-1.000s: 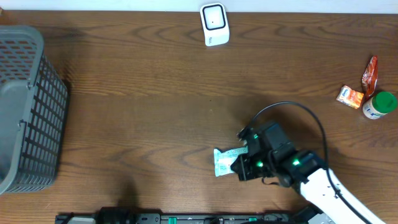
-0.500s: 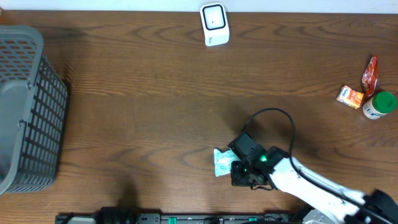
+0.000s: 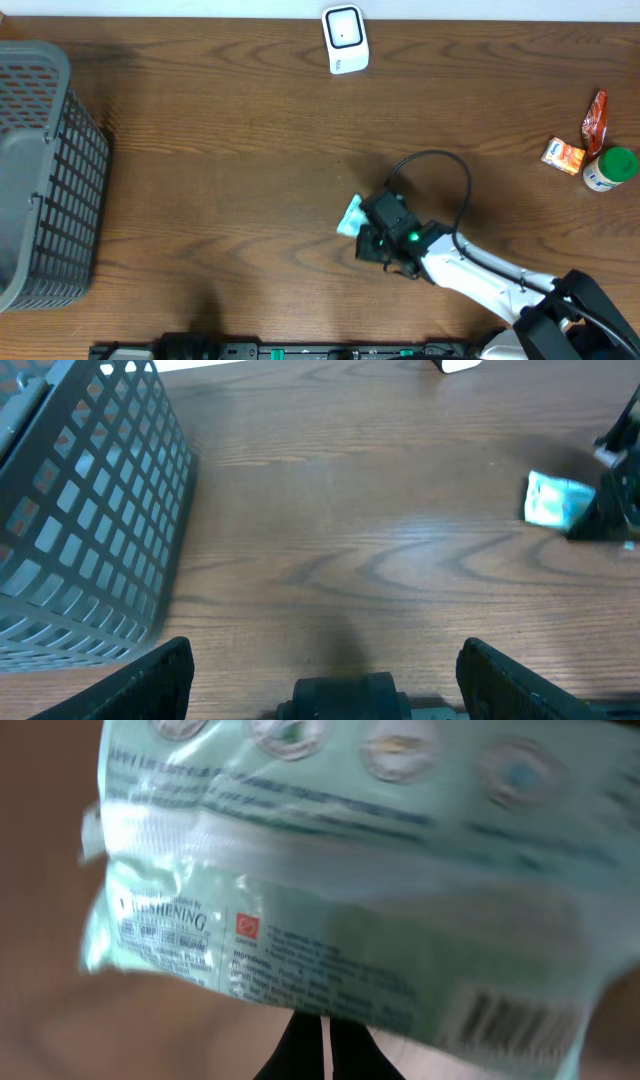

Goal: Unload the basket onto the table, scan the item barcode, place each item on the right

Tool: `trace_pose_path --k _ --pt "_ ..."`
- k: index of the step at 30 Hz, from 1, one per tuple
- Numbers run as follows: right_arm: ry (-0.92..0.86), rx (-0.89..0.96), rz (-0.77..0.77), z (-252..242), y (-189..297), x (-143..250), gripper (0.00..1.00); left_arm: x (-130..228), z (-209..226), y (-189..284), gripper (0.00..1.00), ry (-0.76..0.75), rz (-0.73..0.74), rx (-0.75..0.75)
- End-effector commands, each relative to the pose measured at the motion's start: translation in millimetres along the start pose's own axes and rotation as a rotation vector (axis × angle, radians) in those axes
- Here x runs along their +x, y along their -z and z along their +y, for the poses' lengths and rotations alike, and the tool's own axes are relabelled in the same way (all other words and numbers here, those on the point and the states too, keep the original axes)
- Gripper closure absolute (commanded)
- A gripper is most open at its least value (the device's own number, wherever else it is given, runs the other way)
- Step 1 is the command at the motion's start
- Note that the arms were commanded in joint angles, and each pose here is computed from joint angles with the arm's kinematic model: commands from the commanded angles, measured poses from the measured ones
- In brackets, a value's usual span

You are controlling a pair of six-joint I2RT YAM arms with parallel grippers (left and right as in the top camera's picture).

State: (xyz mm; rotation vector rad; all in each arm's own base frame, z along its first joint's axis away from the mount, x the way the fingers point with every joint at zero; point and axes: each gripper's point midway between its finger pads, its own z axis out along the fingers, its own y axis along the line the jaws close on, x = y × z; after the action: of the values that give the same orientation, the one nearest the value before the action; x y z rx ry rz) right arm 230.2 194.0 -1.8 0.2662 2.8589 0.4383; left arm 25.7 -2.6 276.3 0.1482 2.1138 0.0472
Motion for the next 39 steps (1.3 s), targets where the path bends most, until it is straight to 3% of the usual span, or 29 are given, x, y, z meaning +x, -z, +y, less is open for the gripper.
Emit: trace_pose_path --k 1,4,8,13,16,23,29,35,39 --pt "-0.149 0.061 -0.231 -11 9 -60 0.99 0 1 1 0.16 -0.012 -0.002 -0.006" --pt "-0.183 -0.052 -0.35 8 18 -96 0.97 0 1 1 0.16 -0.012 -0.003 -0.006" --pt "-0.122 -0.23 -0.363 45 27 -109 0.99 0 1 1 0.16 -0.012 -0.003 -0.006" --pt "-0.152 -0.038 -0.465 5 28 -122 0.95 0 1 1 0.16 -0.012 -0.003 -0.006" --pt "-0.154 0.08 -0.541 -25 35 -139 0.99 0 1 1 0.16 -0.012 -0.002 -0.006" --pt "-0.264 0.13 -0.603 -78 45 -178 0.99 0 1 1 0.16 -0.012 -0.002 -0.006" --pt "-0.278 0.093 -0.473 -96 7 -171 0.99 0 1 1 0.16 -0.012 -0.003 -0.006" --pt "-0.217 -0.029 -0.322 -73 -26 -148 0.99 0 1 1 0.16 -0.012 -0.003 -0.006" --pt "-0.192 -0.21 -0.096 -38 -22 -108 0.99 0 1 1 0.16 -0.012 -0.002 -0.006"
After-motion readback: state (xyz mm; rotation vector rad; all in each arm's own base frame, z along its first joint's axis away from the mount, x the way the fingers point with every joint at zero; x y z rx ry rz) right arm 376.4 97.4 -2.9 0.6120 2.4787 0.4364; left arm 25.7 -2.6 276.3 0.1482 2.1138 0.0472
